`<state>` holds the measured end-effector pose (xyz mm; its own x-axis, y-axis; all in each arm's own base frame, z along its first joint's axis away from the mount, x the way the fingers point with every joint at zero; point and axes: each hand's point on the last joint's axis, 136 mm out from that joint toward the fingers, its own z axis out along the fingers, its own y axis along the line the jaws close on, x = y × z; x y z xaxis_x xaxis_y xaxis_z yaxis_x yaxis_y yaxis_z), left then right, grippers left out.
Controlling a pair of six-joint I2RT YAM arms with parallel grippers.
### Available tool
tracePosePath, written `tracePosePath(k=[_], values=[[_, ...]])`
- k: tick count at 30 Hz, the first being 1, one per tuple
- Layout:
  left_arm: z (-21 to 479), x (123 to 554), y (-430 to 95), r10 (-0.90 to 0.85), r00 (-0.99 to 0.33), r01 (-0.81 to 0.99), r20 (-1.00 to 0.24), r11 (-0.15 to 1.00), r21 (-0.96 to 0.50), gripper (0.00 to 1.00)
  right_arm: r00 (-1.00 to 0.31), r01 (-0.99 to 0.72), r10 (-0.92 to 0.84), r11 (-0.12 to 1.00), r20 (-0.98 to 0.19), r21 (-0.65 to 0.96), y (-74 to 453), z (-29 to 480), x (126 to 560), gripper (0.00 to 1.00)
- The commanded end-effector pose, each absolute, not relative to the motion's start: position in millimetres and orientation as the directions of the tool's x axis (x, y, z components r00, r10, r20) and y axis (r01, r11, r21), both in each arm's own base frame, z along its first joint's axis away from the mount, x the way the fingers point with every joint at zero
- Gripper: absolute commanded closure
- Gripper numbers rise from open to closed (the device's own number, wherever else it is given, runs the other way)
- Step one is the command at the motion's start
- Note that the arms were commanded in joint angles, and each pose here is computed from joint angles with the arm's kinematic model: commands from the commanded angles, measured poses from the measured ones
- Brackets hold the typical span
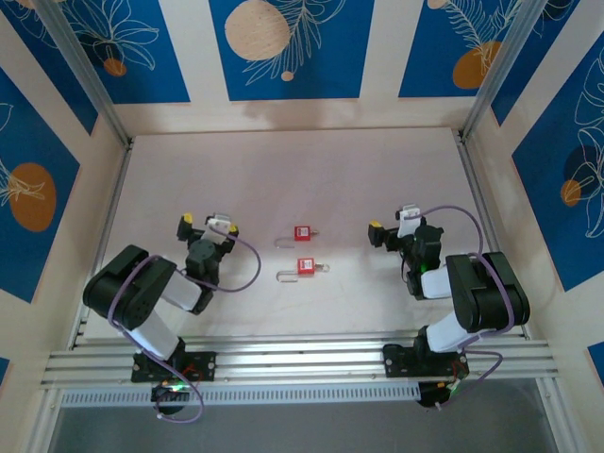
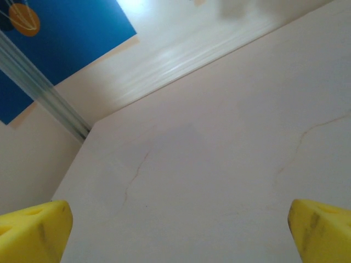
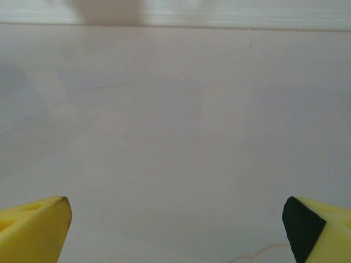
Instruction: Unlock with the key
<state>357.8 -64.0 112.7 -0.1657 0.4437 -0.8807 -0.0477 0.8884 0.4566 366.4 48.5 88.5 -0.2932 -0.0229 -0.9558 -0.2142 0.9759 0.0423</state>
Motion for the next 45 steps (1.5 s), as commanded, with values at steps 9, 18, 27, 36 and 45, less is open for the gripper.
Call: tracePosePath(k=[9, 18, 27, 36, 45], values=[[123, 353, -84, 0.426, -0.069, 0.074, -0.902, 0.904, 0.421, 0.0, -0.3, -0.201, -0.002, 0.978, -0.954, 0.061, 46, 99, 382, 0.01], [124, 371, -59, 0.373, -0.17, -0.042, -0.912, 0.922, 0.384, 0.0, -0.35, -0.108, 0.072, 0.987, -0.934, 0.116, 26, 96, 392, 0.01], [126, 368, -53, 0.36, -0.157, -0.075, -0.919, 0.924, 0.375, 0.0, -0.375, -0.103, 0.082, 0.986, -0.924, 0.129, 25, 94, 396, 0.01], [130, 362, -41, 0.331, -0.125, -0.16, -0.935, 0.924, 0.348, 0.0, -0.378, -0.102, 0.073, 0.987, -0.923, 0.12, 26, 94, 397, 0.01], [129, 359, -42, 0.316, -0.12, -0.143, -0.941, 0.933, 0.331, 0.0, -0.377, -0.102, 0.071, 0.988, -0.923, 0.118, 26, 94, 397, 0.01]])
